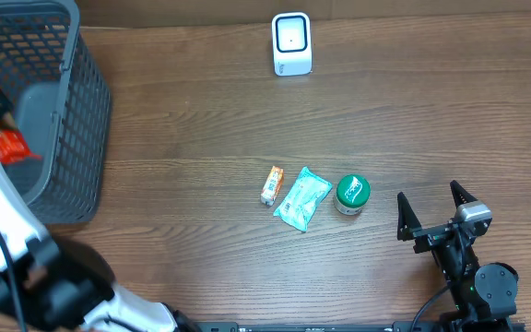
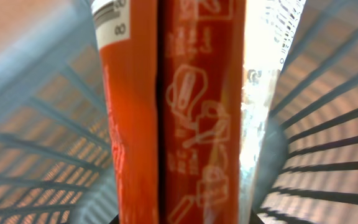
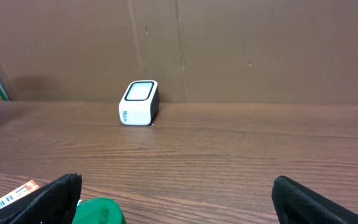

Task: Scan the item barcode
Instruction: 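Grasp the long red-and-white snack pack in the basket, then lift the red pack out and lay it left of the orange box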

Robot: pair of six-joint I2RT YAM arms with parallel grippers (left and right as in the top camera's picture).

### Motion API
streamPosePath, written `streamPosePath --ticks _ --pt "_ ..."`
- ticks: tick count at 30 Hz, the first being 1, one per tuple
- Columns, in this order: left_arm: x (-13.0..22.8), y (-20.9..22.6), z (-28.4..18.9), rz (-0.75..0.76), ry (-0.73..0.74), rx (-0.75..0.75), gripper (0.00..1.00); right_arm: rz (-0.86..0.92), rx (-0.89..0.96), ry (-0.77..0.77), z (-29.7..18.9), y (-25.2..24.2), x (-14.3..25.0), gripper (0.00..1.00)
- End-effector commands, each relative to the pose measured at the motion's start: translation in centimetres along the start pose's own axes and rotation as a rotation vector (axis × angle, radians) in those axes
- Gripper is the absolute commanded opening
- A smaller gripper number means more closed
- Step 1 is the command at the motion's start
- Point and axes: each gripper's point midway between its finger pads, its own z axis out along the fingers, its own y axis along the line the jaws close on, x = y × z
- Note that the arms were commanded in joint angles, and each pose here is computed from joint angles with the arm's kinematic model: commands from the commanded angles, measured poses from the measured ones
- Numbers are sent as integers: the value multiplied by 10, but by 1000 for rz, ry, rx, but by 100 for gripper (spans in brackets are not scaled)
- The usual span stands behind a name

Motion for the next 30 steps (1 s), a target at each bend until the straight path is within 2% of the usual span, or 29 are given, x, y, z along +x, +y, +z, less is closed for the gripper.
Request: streamPosePath --ticks 1,6,9,12,19,25,30 --pt "-54 -10 -106 -145 -242 38 4 -4 7 -3 0 -2 2 100" --pt "-44 -41 -165 -185 -254 171 4 -4 7 -3 0 -2 2 100" --pt "-17 -70 -188 -163 -169 277 4 -5 7 -3 0 -2 2 100" --pt "18 -91 -197 -128 -43 314 4 -4 7 -3 0 -2 2 100" --pt "94 -140 -193 3 226 382 4 -5 7 -3 0 -2 2 100" --pt "181 -188 -159 169 435 414 4 -4 7 -3 0 -2 2 100" --pt "250 -215 -129 243 532 434 4 -4 7 -3 0 -2 2 100"
